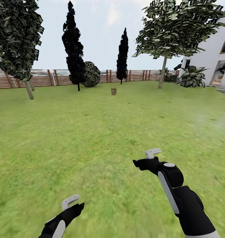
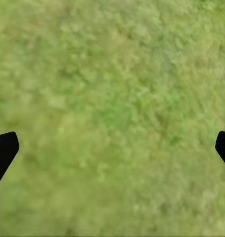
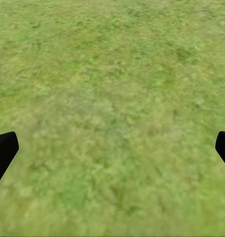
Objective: Take the three Easter eggs out of the wicker basket on the lawn in the garden, then place them on the lawn next to a single tree (choose any tree) so that all three eggs are next to the same tree and none are left in the basket.
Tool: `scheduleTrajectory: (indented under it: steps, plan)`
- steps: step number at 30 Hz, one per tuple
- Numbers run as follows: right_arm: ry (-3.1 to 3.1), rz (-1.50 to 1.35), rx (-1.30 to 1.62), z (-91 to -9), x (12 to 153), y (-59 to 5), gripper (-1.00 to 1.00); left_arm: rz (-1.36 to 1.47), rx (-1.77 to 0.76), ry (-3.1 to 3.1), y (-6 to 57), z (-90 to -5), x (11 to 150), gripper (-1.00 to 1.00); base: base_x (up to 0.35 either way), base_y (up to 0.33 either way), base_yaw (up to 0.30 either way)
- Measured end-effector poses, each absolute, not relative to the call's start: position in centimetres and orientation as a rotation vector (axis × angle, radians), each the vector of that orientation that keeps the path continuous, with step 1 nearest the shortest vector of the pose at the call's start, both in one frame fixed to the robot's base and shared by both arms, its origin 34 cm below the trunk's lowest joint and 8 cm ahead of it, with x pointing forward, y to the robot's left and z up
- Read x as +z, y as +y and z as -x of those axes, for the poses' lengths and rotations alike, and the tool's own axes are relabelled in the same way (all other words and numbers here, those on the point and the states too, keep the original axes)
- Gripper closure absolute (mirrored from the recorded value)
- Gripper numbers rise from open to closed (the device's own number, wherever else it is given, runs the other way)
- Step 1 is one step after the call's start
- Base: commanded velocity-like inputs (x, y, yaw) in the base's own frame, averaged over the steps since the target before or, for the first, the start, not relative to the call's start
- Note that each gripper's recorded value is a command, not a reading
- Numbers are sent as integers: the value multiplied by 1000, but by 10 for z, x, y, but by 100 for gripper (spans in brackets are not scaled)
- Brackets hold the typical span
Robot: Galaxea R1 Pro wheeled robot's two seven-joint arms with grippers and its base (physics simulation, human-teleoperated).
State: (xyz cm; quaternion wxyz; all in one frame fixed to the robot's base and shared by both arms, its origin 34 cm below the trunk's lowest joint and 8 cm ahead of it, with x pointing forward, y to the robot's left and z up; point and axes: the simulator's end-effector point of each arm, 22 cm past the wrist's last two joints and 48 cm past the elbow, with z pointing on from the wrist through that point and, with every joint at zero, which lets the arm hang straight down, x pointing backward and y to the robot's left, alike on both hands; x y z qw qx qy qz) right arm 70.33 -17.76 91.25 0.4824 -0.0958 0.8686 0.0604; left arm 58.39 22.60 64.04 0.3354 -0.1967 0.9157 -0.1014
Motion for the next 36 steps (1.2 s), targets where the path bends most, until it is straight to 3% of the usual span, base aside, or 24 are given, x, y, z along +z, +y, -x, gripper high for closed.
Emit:
scheduleTrajectory:
  steps: [36]
  plan:
    - [2120, 227, 143, -704, 912, -181, -100, 513, -266, 2389, 225, -584, 640, -100, 334, 0, 0]
